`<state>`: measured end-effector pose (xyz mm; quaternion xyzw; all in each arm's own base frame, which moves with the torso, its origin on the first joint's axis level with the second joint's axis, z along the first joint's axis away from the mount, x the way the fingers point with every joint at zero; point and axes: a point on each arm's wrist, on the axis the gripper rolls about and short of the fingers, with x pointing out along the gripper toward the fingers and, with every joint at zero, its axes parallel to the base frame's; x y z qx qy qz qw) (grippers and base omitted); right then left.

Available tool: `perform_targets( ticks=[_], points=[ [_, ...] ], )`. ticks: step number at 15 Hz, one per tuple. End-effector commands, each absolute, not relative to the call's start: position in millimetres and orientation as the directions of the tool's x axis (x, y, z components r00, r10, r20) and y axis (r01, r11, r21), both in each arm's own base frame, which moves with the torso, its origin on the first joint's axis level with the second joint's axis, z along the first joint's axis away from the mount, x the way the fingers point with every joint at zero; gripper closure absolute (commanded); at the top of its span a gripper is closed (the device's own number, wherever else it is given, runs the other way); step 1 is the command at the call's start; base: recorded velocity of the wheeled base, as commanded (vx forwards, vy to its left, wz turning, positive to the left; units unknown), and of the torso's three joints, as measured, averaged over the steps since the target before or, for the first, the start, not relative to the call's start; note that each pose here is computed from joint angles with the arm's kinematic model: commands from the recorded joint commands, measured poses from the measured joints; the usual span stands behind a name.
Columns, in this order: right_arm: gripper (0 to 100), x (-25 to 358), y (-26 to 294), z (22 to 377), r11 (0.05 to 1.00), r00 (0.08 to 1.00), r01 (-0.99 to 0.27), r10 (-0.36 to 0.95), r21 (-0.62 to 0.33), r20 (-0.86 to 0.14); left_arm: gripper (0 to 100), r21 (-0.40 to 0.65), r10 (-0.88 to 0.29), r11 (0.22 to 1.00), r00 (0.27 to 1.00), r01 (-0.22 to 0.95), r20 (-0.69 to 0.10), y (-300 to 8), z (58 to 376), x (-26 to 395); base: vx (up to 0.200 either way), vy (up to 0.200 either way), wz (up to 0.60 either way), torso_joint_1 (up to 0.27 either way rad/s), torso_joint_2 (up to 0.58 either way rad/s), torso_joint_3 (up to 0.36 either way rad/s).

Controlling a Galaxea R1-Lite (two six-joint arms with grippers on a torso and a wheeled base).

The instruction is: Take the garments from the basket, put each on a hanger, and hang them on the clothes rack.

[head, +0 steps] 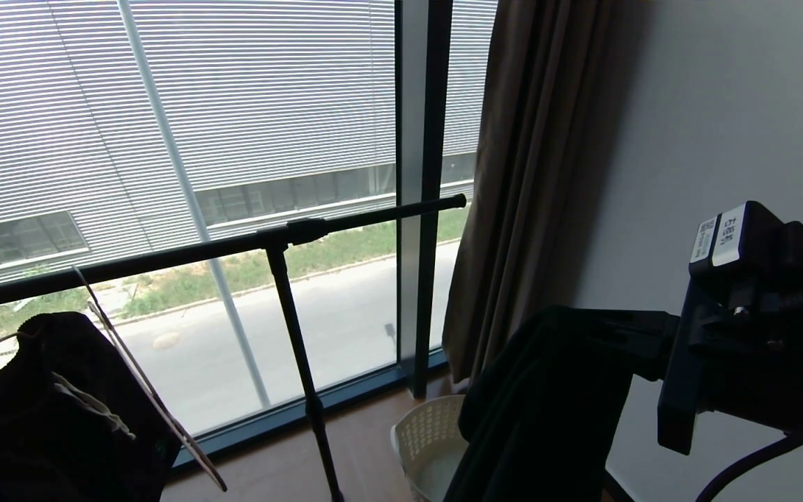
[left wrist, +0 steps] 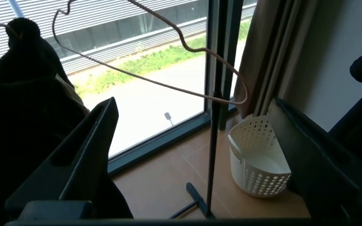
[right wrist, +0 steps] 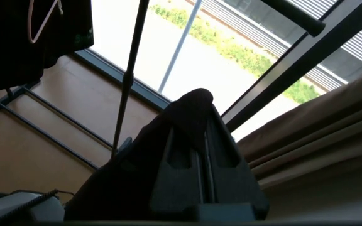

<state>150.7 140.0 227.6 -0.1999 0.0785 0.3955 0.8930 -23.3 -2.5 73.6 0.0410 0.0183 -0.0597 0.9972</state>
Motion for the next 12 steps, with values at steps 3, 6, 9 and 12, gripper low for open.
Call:
perform_targets(
  ticks=[3, 6, 9, 12],
  points=[
    [100, 146.5, 137.3, 226.0, 0.605, 0.674, -0.738, 0.678, -0.298, -0.293, 0, 0.081, -0.119, 0.989, 0.992, 0.123, -0.043, -2.5, 73.7, -23.2, 0.0, 0.0, 0.0, 0.087, -0.22, -0.107],
    [100, 147.9, 138.1, 226.9, 0.612, 0.68, -0.732, 0.68, -0.298, -0.274, 0, 0.081, -0.119, 0.989, 0.992, 0.123, -0.043, -2.5, 73.7, -23.2, 0.0, 0.0, 0.4, 0.01, -0.01, -0.002],
    [100, 147.0, 137.3, 226.9, 0.612, 0.679, -0.733, 0.681, -0.297, -0.272, 0, 0.082, -0.121, 0.989, 0.992, 0.124, -0.043, -2.5, 73.7, -23.2, 0.0, 0.0, 0.6, 0.001, 0.0, 0.001],
    [100, 145.7, 136.1, 228.5, 0.613, 0.681, -0.731, 0.683, -0.298, -0.265, 0, 0.082, -0.121, 0.989, 0.992, 0.124, -0.043, -2.5, 73.7, -23.2, 0.0, 0.0, 0.6, 0.014, 0.0, -0.004]
  ],
)
